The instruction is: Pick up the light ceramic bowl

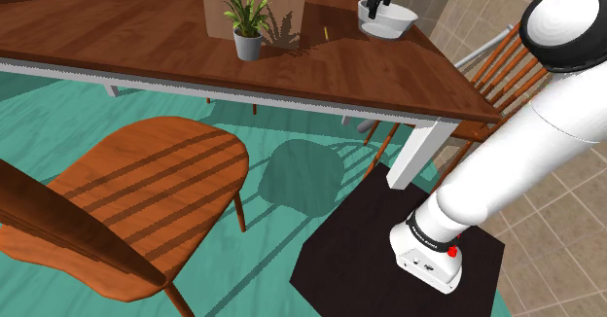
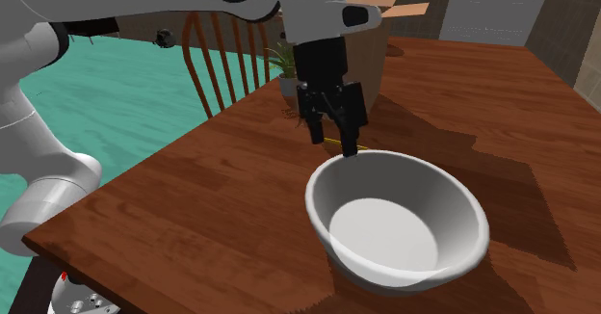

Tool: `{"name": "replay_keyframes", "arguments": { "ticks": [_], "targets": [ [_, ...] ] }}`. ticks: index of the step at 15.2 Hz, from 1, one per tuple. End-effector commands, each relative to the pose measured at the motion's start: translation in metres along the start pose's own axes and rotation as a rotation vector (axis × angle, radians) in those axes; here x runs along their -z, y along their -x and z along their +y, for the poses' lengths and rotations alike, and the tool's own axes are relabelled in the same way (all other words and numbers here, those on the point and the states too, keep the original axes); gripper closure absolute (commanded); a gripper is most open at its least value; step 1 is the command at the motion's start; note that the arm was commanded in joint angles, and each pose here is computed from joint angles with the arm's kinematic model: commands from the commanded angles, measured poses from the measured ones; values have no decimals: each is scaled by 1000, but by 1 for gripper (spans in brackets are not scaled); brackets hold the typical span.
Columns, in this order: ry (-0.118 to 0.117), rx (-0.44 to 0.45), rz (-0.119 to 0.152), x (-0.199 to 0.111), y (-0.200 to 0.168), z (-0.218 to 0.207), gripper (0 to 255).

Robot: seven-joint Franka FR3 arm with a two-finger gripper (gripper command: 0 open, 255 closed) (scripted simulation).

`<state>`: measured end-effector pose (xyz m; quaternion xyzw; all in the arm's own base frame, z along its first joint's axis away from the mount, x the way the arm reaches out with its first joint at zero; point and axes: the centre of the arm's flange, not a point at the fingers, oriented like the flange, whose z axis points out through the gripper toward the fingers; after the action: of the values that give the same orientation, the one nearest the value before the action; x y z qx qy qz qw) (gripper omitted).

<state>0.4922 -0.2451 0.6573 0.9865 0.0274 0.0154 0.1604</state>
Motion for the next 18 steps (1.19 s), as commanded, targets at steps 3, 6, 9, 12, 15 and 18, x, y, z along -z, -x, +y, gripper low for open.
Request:
{"name": "replay_keyframes", "arguments": {
  "ticks": [3,6,9,12,15,18],
  "targets": [
    [16,-3,-5,-15,-10,16,0],
    [16,-3,-5,-30,-9,11,0],
    [16,-3,-5,-43,-9,6,0],
    [16,-3,-5,-43,-9,6,255],
    [16,-3,-5,-43,-9,6,255],
    [16,-3,-5,-43,-9,6,255]
  ]
}}
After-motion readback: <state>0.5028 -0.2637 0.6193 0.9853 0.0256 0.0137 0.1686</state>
